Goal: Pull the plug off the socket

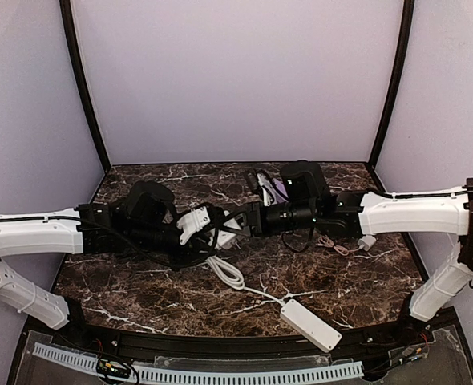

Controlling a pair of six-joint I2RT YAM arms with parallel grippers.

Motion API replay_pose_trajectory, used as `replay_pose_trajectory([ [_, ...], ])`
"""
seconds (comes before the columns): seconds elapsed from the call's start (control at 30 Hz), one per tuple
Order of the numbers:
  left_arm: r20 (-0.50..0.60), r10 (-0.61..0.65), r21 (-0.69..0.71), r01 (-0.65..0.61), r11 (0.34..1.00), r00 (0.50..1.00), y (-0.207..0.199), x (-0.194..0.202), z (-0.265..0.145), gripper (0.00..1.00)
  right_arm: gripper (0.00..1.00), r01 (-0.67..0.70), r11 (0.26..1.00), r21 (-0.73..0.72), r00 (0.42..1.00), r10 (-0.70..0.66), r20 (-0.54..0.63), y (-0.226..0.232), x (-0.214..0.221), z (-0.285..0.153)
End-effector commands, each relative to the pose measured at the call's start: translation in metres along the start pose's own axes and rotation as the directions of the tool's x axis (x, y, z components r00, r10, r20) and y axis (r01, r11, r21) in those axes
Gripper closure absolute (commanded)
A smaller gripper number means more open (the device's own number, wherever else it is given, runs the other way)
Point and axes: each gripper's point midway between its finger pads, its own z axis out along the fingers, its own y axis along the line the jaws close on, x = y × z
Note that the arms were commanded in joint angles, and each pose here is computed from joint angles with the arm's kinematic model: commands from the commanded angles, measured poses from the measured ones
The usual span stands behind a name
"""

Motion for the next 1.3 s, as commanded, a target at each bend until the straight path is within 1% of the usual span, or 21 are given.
replay_pose_trajectory([
  [0.0, 0.118, 0.016, 0.132, -0.032, 0.991, 0.993, -0.027, -0.027, -0.006, 0.99, 1.00, -0.177, 0.959, 0.219, 0.970, 0.132, 0.206, -0.045, -0.020, -0.013],
  [0.1, 0.113, 0.020, 0.149, -0.037, 0.988, 0.993, -0.032, -0.026, -0.004, 0.99, 1.00, -0.247, 0.935, 0.256, 0.947, 0.177, 0.269, -0.058, -0.024, -0.019],
  [0.23, 0.111, 0.022, 0.160, -0.040, 0.986, 0.994, -0.035, -0.025, -0.002, 0.99, 1.00, -0.249, 0.934, 0.256, 0.944, 0.174, 0.281, -0.057, -0.031, -0.019],
  [0.33, 0.110, 0.022, 0.162, -0.040, 0.986, 0.994, -0.035, -0.026, -0.002, 0.99, 1.00, -0.200, 0.952, 0.231, 0.957, 0.139, 0.256, -0.049, -0.033, -0.017],
  [0.4, 0.112, 0.025, 0.150, -0.042, 0.988, 0.993, -0.033, -0.027, -0.003, 0.99, 1.00, -0.135, 0.979, 0.156, 0.970, 0.098, 0.224, -0.034, -0.034, -0.014],
  [0.43, 0.115, 0.028, 0.140, -0.044, 0.989, 0.993, -0.032, -0.027, -0.005, 0.99, 1.00, -0.097, 0.991, 0.095, 0.975, 0.075, 0.208, -0.022, -0.036, -0.013],
  [0.5, 0.125, 0.030, 0.124, -0.046, 0.991, 0.992, -0.029, -0.029, -0.008, 0.90, 1.00, -0.030, 1.000, -0.005, 0.984, 0.031, 0.178, 0.001, -0.036, -0.014],
  [0.53, 0.131, 0.032, 0.118, -0.048, 0.992, 0.991, -0.029, -0.030, -0.010, 0.77, 1.00, -0.001, 0.999, -0.052, 0.986, 0.009, 0.164, 0.011, -0.037, -0.016],
  [0.57, 0.133, 0.033, 0.111, -0.048, 0.993, 0.990, -0.028, -0.030, -0.011, 0.70, 1.00, 0.028, 0.995, -0.099, 0.988, -0.012, 0.152, 0.022, -0.038, -0.017],
  [0.6, 0.132, 0.033, 0.103, -0.047, 0.994, 0.991, -0.026, -0.029, -0.011, 0.57, 1.00, 0.053, 0.989, -0.136, 0.989, -0.033, 0.148, 0.031, -0.039, -0.020],
  [0.63, 0.131, 0.032, 0.098, -0.045, 0.994, 0.991, -0.026, -0.029, -0.011, 0.52, 1.00, 0.073, 0.983, -0.170, 0.989, -0.050, 0.141, 0.040, -0.040, -0.022],
  [0.67, 0.127, 0.033, 0.088, -0.044, 0.995, 0.991, -0.024, -0.029, -0.011, 0.41, 1.00, 0.090, 0.977, -0.195, 0.989, -0.064, 0.136, 0.047, -0.041, -0.024],
  [0.77, 0.123, 0.034, 0.076, -0.043, 0.996, 0.992, -0.022, -0.028, -0.011, 0.29, 1.00, 0.114, 0.964, -0.241, 0.989, -0.087, 0.121, 0.061, -0.043, -0.028],
  [0.83, 0.121, 0.036, 0.068, -0.044, 0.997, 0.992, -0.020, -0.028, -0.011, 0.26, 1.00, 0.118, 0.961, -0.252, 0.989, -0.090, 0.119, 0.064, -0.043, -0.030],
  [0.97, 0.105, 0.033, 0.028, -0.036, 0.999, 0.994, -0.013, -0.025, -0.009, 0.26, 1.00, 0.092, 0.960, -0.265, 0.991, -0.063, 0.118, 0.066, -0.044, -0.033],
  [1.07, 0.066, 0.024, -0.004, -0.024, 1.000, 0.998, -0.007, -0.019, -0.003, 0.29, 1.00, 0.080, 0.950, -0.301, 0.991, -0.044, 0.126, 0.073, -0.046, -0.036],
  [1.13, 0.050, 0.021, -0.026, -0.020, 0.999, 0.999, -0.002, -0.017, 0.000, 0.38, 1.00, 0.074, 0.949, -0.306, 0.992, -0.037, 0.123, 0.073, -0.045, -0.035],
  [1.17, 0.050, 0.020, -0.032, -0.019, 0.999, 0.999, -0.001, -0.018, -0.001, 0.47, 1.00, 0.071, 0.950, -0.304, 0.992, -0.035, 0.123, 0.072, -0.044, -0.035],
  [1.27, 0.060, 0.022, -0.041, -0.020, 0.999, 0.998, 0.000, -0.018, -0.002, 0.58, 1.00, 0.060, 0.957, -0.284, 0.991, -0.022, 0.134, 0.067, -0.044, -0.036],
])
